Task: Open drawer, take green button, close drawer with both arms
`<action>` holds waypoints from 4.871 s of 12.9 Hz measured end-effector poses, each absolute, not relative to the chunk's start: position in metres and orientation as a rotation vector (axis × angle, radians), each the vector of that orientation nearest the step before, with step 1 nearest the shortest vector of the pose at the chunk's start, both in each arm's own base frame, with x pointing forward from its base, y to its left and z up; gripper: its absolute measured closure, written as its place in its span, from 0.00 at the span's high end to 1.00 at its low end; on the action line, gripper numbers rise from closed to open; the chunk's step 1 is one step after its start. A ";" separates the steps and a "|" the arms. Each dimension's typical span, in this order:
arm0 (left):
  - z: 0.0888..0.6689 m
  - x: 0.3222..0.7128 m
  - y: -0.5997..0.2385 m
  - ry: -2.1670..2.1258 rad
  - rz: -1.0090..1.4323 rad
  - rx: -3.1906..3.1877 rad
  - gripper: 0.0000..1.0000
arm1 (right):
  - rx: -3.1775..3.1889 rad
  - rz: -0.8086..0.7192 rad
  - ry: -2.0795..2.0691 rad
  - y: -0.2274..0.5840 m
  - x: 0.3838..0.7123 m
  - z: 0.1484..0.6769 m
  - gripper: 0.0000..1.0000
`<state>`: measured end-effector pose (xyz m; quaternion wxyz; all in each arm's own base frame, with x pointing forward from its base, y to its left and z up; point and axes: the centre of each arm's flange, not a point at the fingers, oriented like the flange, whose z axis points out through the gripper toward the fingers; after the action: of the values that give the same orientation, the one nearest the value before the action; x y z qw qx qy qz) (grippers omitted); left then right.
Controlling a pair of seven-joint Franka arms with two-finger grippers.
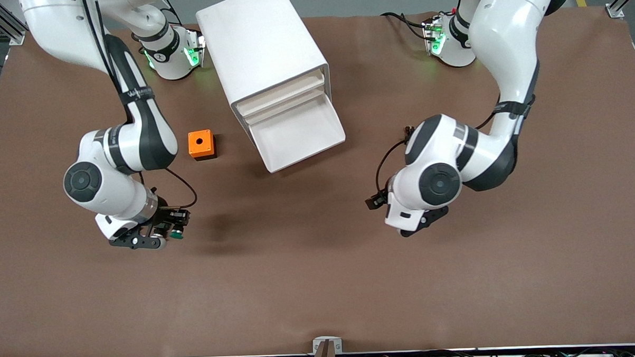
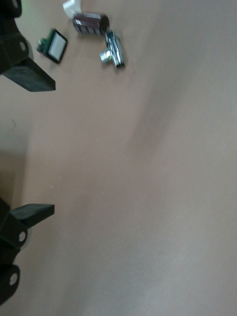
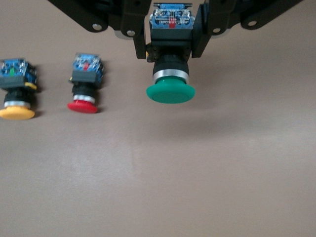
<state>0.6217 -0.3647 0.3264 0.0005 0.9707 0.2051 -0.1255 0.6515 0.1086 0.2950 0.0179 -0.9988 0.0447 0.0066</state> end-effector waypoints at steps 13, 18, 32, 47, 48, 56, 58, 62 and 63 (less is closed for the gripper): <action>0.245 0.522 -0.505 0.368 -0.423 3.095 1.00 | -3.081 0.045 0.086 0.112 0.650 0.197 0.47; 0.226 0.480 -0.535 0.382 -0.505 3.107 1.00 | -3.068 0.046 0.146 0.084 0.656 0.214 0.85; 0.214 0.374 -0.606 0.414 -0.661 3.105 1.00 | -3.045 -0.019 0.328 -0.013 0.587 0.521 1.00; 0.482 0.633 -0.292 0.845 0.020 3.001 1.00 | -3.092 -0.190 0.340 -0.010 0.551 0.663 1.00; 0.499 0.642 -0.258 0.843 0.051 2.992 1.00 | -3.097 -0.173 0.338 -0.010 0.559 0.656 1.00; 0.611 0.619 -0.086 0.538 0.057 3.112 1.00 | -3.118 -0.154 0.335 -0.014 0.581 0.621 1.00; 0.629 0.602 -0.075 0.481 0.022 3.136 1.00 | -3.124 -0.153 0.295 -0.016 0.581 0.613 1.00; 0.655 0.577 -0.060 0.343 -0.025 3.171 1.00 | -3.131 -0.161 0.236 -0.024 0.577 0.617 1.00; 0.661 0.571 -0.057 0.331 -0.022 3.174 1.00 | -3.131 -0.158 0.234 -0.025 0.576 0.617 1.00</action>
<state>0.5706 -0.0575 0.6613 -0.0250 0.9943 0.1038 -0.0067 0.5762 -0.0246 0.6169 -0.0011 -0.9960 0.0745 -0.0502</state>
